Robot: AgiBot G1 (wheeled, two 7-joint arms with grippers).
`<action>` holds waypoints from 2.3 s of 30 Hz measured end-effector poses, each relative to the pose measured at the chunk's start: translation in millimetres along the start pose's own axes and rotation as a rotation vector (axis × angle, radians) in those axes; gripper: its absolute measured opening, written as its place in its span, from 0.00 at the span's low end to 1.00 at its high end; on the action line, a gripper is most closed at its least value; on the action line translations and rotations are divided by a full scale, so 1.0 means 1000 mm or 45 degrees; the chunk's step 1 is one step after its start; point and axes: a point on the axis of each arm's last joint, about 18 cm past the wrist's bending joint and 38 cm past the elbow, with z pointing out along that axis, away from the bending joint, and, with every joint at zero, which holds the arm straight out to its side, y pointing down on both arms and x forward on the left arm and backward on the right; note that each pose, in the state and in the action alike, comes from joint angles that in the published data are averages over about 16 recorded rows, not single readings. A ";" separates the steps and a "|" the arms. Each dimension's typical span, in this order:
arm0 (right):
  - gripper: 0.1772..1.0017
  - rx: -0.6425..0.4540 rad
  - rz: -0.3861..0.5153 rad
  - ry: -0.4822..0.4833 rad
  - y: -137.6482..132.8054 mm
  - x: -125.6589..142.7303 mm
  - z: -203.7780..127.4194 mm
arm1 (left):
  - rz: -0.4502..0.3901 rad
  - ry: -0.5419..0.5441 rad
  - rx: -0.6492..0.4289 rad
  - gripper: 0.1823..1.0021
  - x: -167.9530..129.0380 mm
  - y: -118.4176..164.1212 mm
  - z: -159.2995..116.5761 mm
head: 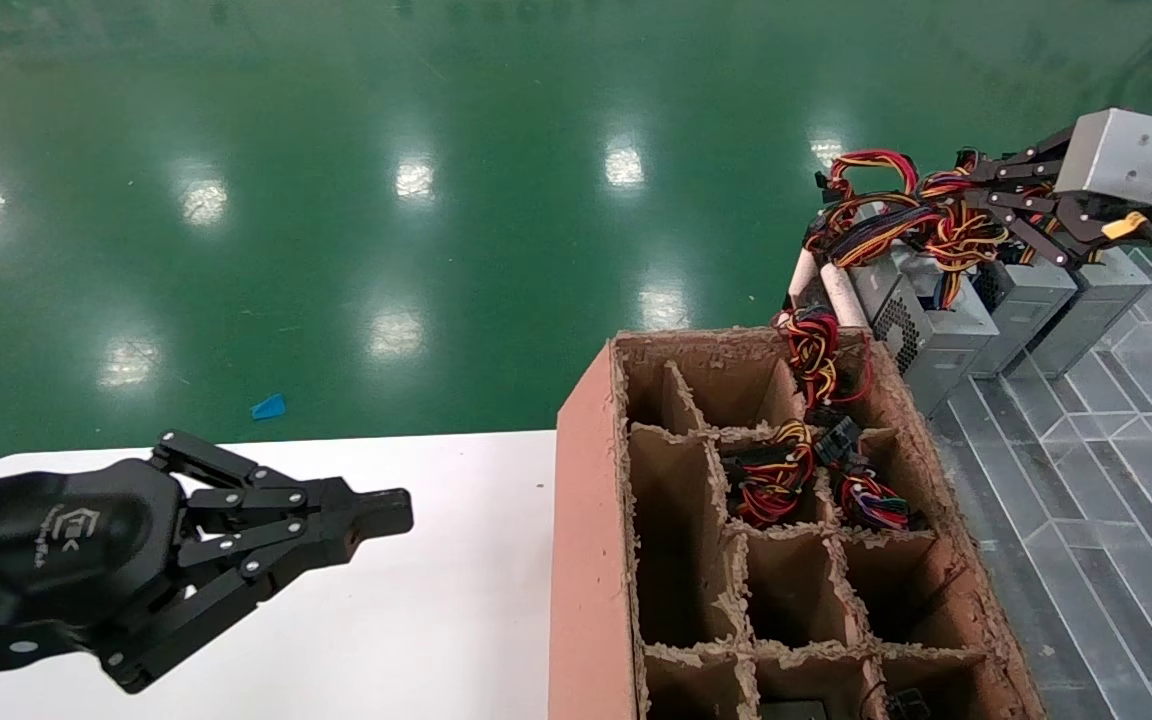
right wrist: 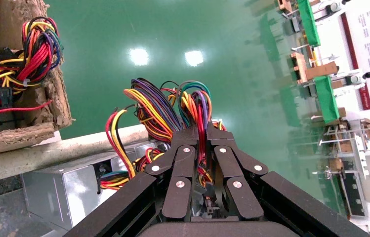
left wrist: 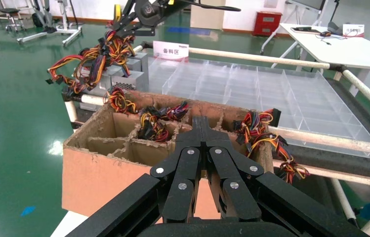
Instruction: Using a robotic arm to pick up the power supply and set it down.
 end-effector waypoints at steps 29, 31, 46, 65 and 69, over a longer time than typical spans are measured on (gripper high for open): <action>0.41 0.084 -0.143 -0.207 -0.033 0.008 -0.027 | 0.000 0.000 0.000 0.01 0.000 0.000 0.000; 0.47 0.096 -0.162 -0.232 -0.036 0.009 -0.032 | 0.000 0.000 0.000 0.01 0.000 0.000 0.000; 0.84 0.275 -0.122 -0.307 -0.061 -0.013 -0.023 | 0.000 0.000 0.000 0.01 0.000 0.000 0.000; 1.00 0.584 0.267 -0.390 -0.098 -0.083 0.005 | 0.000 0.000 0.000 0.01 0.000 0.000 0.000; 1.00 0.642 0.351 -0.414 -0.106 -0.097 0.004 | 0.000 0.000 0.000 0.01 0.000 0.000 0.000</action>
